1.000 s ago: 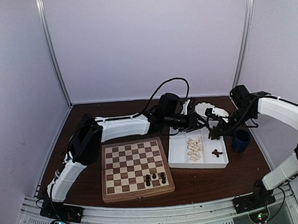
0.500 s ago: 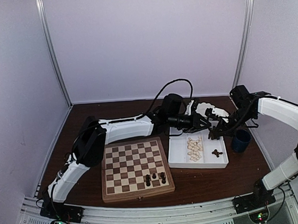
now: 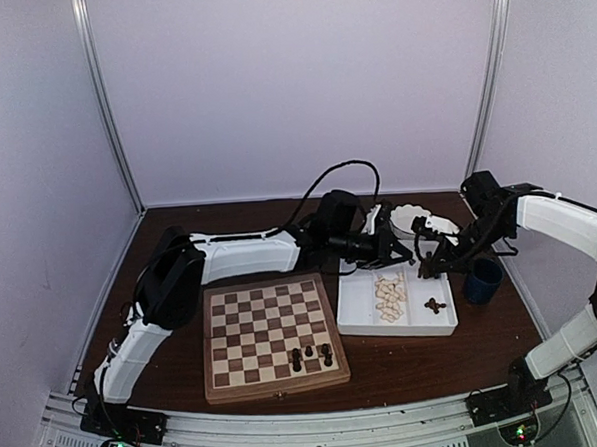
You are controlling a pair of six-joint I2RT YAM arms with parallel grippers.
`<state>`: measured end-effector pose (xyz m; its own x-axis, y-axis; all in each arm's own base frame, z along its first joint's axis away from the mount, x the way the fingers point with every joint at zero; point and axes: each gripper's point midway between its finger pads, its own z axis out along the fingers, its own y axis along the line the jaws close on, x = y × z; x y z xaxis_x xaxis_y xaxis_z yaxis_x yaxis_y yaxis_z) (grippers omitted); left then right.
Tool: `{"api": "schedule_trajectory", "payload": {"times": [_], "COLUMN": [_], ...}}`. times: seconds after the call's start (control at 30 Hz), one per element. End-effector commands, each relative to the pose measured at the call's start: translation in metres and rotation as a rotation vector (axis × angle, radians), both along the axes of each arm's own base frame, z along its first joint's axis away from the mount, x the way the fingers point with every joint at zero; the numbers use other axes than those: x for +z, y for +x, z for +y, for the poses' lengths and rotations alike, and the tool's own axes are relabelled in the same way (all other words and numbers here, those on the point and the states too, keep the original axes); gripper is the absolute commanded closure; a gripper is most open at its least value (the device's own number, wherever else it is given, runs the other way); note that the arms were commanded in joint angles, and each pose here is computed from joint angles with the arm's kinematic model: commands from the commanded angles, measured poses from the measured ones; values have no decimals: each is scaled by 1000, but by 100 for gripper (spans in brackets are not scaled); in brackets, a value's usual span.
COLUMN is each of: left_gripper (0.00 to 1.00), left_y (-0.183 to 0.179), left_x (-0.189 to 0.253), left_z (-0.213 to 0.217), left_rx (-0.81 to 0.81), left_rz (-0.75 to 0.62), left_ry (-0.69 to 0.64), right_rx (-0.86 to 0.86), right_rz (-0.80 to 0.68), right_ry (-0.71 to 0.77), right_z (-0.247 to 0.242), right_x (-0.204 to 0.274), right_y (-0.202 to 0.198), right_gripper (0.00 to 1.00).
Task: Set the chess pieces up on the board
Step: Pass from the right arm to the left, then place the pawn on d7.
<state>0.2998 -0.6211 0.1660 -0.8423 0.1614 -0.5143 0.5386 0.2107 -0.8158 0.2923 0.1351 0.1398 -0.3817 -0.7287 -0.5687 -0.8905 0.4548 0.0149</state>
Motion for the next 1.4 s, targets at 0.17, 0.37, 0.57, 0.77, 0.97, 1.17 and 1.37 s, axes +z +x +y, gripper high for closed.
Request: {"api": "schedule_trajectory", "payload": {"times": [0.17, 0.37, 0.57, 0.77, 0.97, 1.17, 1.37], "left_gripper": [97, 97, 97, 97, 97, 97, 97], "left_y": [-9, -51, -81, -113, -138, -136, -137], "left_x": [42, 7, -30, -57, -77, -85, -92], "left_z": [111, 209, 272, 275, 271, 275, 272], "left_rx": [42, 12, -28, -107, -185, -169, -180], "left_rz": [-283, -384, -440, -471, -476, -489, -481], "left_ry": [223, 544, 777, 882, 939, 986, 990], "right_rx": [-64, -80, -90, -99, -100, -98, -98], "right_rz": [75, 89, 101, 113, 115, 118, 119], "right_ry": [2, 1, 6, 0, -5, -6, -7], "right_z": [-9, -9, -8, -9, -10, -10, -10], "right_x": [-28, -35, -37, -41, -43, -44, -43], "right_y": [8, 12, 14, 14, 12, 11, 11], "right_gripper": [88, 88, 88, 88, 88, 87, 87]}}
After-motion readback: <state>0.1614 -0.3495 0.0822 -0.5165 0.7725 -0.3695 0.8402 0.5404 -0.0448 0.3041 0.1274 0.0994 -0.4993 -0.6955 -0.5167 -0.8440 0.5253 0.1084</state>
